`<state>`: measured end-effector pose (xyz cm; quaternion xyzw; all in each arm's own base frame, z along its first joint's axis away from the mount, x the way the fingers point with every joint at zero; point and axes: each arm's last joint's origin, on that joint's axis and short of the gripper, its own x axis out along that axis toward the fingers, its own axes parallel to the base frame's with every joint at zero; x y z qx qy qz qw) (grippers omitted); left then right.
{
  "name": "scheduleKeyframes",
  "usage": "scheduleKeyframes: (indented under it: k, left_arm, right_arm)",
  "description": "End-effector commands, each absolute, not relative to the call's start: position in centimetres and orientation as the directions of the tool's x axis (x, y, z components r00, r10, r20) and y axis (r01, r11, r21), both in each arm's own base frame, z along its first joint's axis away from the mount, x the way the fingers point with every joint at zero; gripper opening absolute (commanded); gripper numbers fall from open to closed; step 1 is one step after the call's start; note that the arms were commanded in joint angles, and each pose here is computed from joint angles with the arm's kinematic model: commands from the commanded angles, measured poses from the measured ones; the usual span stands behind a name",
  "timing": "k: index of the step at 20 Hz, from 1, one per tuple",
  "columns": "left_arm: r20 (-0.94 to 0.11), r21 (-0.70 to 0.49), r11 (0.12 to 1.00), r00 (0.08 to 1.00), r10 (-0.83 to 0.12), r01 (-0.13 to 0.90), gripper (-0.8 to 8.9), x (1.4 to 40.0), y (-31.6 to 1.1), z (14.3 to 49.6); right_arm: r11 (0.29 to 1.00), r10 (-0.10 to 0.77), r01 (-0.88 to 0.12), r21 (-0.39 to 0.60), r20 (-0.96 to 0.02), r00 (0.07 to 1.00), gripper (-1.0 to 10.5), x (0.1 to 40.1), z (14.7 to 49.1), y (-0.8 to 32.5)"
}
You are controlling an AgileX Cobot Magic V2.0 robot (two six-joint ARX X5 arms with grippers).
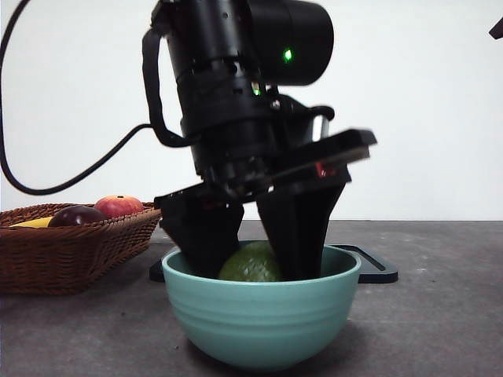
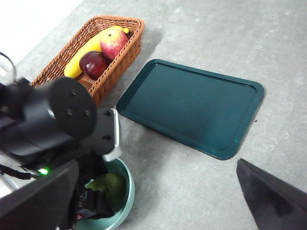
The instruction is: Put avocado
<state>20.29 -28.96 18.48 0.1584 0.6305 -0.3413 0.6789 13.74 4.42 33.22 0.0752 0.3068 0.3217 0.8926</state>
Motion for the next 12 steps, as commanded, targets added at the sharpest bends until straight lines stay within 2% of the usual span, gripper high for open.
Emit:
scheduleKeyframes:
  k: [1,7,8,10,11,12]
  left_arm:
    - [-0.966,-0.208,0.704,-0.030,-0.256,0.679,2.41,20.21,-29.64,18.15]
    - [-0.967,-0.207,0.692,-0.036,-0.253,0.691,2.55,19.86,-29.77,18.24]
    - [-0.966,-0.208,0.691,-0.033,-0.257,0.692,3.02,19.83,-29.77,18.38]
    - [-0.964,-0.209,0.689,-0.028,-0.264,0.694,4.67,19.78,-29.82,18.62]
    - [-0.964,-0.209,0.688,-0.028,-0.264,0.694,5.10,19.80,-29.83,18.68]
    - [-0.964,-0.209,0.687,-0.028,-0.265,0.696,5.14,19.79,-29.85,18.76]
  right_arm:
    - [0.777,0.626,-0.543,0.318,-0.480,0.615,5.8,13.80,33.80,4.49]
    - [0.777,0.626,-0.544,0.317,-0.480,0.615,5.8,13.80,33.80,4.49]
    - [0.777,0.626,-0.543,0.317,-0.480,0.615,5.8,13.80,33.80,4.49]
    - [0.777,0.626,-0.543,0.317,-0.480,0.615,5.8,13.80,33.80,4.49]
    - [0.777,0.626,-0.543,0.318,-0.480,0.615,5.8,13.80,33.80,4.49]
    - [0.777,0.626,-0.543,0.318,-0.480,0.615,5.8,13.80,33.80,4.49]
